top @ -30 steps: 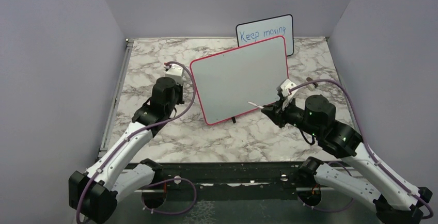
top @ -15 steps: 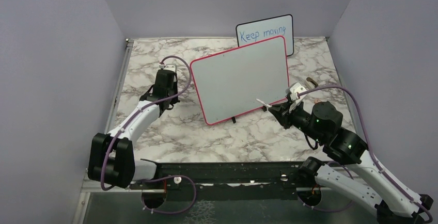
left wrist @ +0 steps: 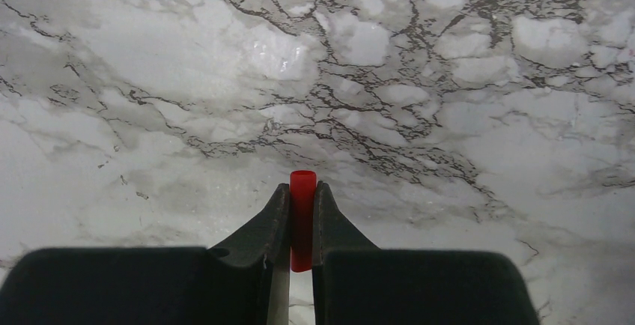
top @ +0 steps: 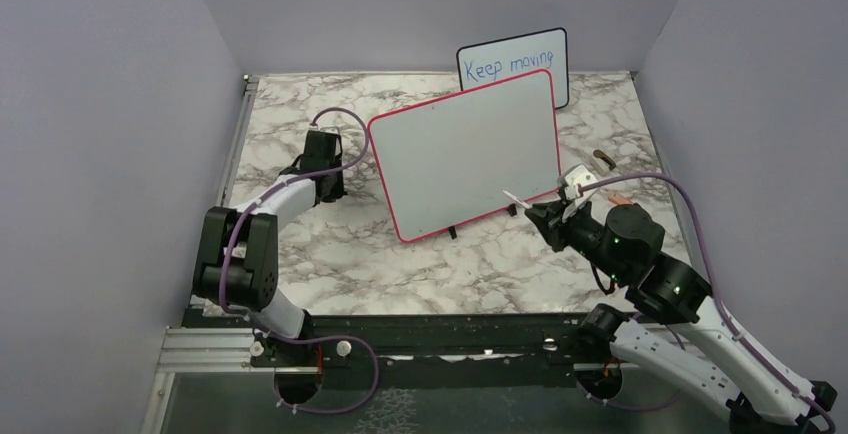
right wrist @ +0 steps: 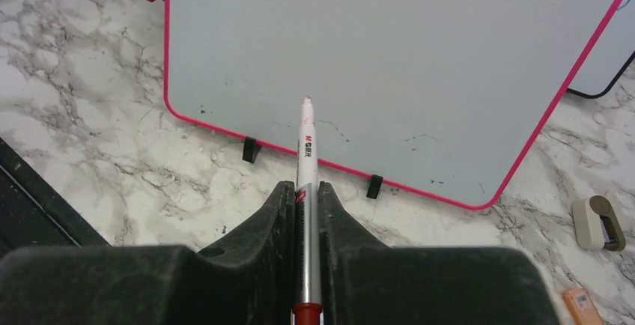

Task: Write a sentence on the whiteboard
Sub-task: Place the pen cap at the center of the board.

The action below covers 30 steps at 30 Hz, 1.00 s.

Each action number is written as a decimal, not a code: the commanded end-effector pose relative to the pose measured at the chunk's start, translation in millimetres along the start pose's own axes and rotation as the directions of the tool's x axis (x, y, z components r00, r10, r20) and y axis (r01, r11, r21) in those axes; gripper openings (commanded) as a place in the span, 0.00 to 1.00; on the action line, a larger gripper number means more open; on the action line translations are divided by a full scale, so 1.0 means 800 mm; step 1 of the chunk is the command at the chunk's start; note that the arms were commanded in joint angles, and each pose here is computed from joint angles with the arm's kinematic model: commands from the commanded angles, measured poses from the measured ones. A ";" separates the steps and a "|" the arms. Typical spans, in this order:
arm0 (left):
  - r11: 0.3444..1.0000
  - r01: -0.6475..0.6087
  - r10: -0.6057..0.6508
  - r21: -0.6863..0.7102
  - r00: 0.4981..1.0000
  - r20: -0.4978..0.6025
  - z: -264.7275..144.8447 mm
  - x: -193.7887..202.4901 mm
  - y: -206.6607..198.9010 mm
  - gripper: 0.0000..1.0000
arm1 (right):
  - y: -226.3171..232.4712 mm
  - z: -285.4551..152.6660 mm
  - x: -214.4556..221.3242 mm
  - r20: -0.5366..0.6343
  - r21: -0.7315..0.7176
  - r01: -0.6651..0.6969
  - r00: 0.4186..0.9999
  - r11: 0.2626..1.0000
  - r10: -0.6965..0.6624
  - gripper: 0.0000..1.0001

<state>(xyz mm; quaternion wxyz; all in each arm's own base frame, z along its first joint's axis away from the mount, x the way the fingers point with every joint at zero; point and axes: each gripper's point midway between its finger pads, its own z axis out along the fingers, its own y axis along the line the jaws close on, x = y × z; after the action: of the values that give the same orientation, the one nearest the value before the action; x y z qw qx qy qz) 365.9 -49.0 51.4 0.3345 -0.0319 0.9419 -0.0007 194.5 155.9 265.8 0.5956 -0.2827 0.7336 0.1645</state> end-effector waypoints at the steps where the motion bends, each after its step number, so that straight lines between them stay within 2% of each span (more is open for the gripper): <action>1: 0.999 0.041 -0.042 0.025 0.998 0.037 0.009 -0.020 0.001 0.09 | -0.011 -0.001 -0.009 0.044 0.049 0.010 0.999 0.999 -0.012 0.00; 9: 1.000 0.019 -0.019 0.014 1.000 -0.021 0.021 0.002 0.005 0.14 | -0.016 0.000 -0.006 0.041 0.072 0.017 0.999 0.997 -0.020 0.00; 17: 1.000 0.021 -0.020 0.016 0.999 -0.029 0.022 0.003 0.004 0.30 | -0.019 0.002 -0.004 0.040 0.084 0.028 0.999 0.996 -0.032 0.01; 22: 1.000 0.022 -0.021 -0.001 0.999 0.031 0.000 -0.017 0.010 0.42 | -0.023 0.002 -0.002 0.043 0.102 0.030 0.999 0.994 -0.034 0.01; 30: 0.999 0.041 -0.049 0.033 0.967 0.252 -0.075 -0.070 0.012 0.75 | -0.025 0.001 -0.007 0.065 0.110 0.019 0.998 0.994 -0.026 0.01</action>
<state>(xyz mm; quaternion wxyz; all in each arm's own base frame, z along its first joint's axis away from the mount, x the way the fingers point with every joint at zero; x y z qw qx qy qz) 370.5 -42.2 88.0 0.3824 -0.0414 0.9230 -0.0135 203.5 144.6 260.6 0.6126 -0.2676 0.7322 0.1300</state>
